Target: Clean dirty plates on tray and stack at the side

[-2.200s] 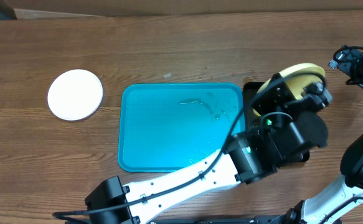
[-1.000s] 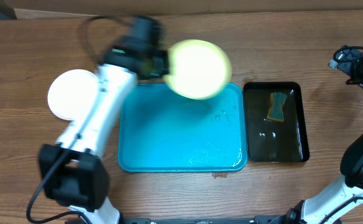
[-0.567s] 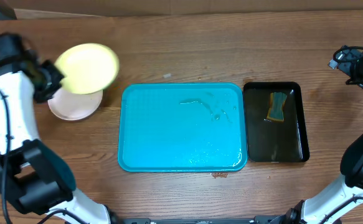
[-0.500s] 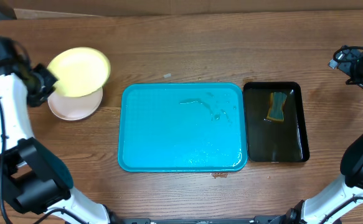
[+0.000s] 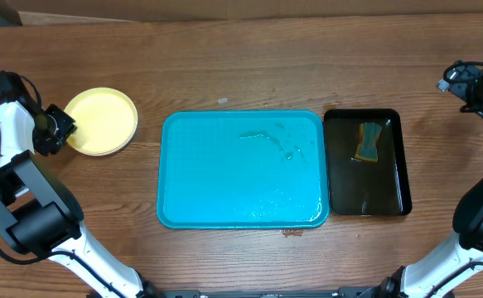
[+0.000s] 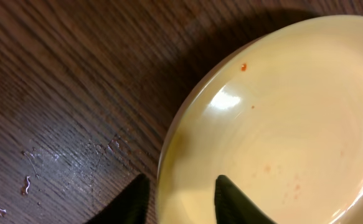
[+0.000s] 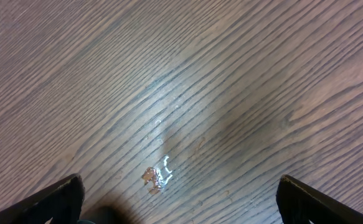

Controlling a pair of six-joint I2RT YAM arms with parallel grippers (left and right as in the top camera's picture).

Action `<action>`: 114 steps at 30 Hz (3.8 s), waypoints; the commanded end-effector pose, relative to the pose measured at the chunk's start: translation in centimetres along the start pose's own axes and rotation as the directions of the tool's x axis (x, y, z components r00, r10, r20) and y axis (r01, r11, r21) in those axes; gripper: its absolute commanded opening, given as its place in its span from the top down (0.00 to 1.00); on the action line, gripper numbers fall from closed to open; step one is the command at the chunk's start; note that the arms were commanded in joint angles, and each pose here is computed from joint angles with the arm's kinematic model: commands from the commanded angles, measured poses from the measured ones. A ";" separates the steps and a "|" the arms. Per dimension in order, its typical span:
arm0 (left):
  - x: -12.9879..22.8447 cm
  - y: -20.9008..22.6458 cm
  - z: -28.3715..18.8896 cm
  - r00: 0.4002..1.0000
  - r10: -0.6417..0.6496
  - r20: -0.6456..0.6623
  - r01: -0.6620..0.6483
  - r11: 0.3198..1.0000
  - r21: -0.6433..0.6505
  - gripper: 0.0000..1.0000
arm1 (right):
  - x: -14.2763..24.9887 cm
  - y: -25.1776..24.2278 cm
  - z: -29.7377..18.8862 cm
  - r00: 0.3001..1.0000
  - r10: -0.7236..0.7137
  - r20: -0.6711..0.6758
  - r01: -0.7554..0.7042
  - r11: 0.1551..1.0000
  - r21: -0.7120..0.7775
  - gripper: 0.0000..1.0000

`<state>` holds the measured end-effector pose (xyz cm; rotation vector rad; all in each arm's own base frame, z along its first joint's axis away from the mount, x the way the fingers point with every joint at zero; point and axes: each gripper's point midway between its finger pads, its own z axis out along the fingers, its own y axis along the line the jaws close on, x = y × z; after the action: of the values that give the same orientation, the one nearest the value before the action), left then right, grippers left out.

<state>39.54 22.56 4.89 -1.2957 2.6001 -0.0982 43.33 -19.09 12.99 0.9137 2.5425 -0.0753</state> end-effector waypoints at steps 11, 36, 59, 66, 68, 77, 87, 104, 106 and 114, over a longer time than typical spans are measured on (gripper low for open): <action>-0.9 -5.5 -9.5 0.982 0.161 0.096 -0.180 0.955 0.237 0.46 | -1.0 0.5 -1.2 0.999 0.000 0.039 0.000 1.000 -0.020 0.00; 0.1 -8.7 -17.6 0.938 0.211 0.275 -0.290 0.912 0.289 0.00 | -1.0 0.5 -1.2 0.999 0.000 0.039 0.000 1.000 -0.020 0.00; 0.2 -8.8 -17.6 0.937 0.215 0.275 -0.294 0.911 0.289 0.00 | -1.0 0.5 -1.2 0.999 0.000 0.039 0.000 1.000 -0.020 0.00; 0.2 -8.8 -17.6 0.937 0.215 0.275 -0.294 0.911 0.289 0.00 | -1.0 0.5 -1.2 0.999 0.000 0.039 0.000 1.000 -0.020 0.00; 0.2 -8.8 -17.6 0.937 0.215 0.275 -0.293 0.911 0.289 0.00 | -1.0 0.5 -1.2 0.999 0.000 0.039 0.000 1.000 -0.020 0.00; 0.2 -8.8 -17.6 0.937 0.214 0.274 -0.293 0.911 0.289 0.00 | -0.9 1.1 -1.2 1.000 0.006 0.029 -0.004 0.998 -0.056 0.00; 0.2 -8.8 -17.6 0.937 0.214 0.275 -0.293 0.911 0.289 0.00 | 8.7 9.9 -4.7 0.925 -0.106 -0.364 -0.082 0.880 -0.467 0.96; 0.2 -8.8 -17.6 0.937 0.215 0.274 -0.293 0.911 0.289 0.00 | 20.7 15.2 -1.4 0.853 -0.336 -0.398 0.268 0.938 -0.218 0.96; 0.2 -8.8 -17.6 0.937 0.215 0.274 -0.293 0.911 0.289 0.00 | 21.4 15.9 -1.0 0.854 -0.352 -0.384 0.283 0.932 -0.226 0.96; 0.2 -8.8 -17.6 0.937 0.215 0.275 -0.293 0.911 0.289 0.00 | 25.0 16.8 0.4 0.833 -0.396 -0.385 0.321 0.914 -0.247 0.96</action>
<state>41.84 16.35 23.43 -0.8116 2.3894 -0.2938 37.30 8.81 3.93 0.3826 3.0479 0.2856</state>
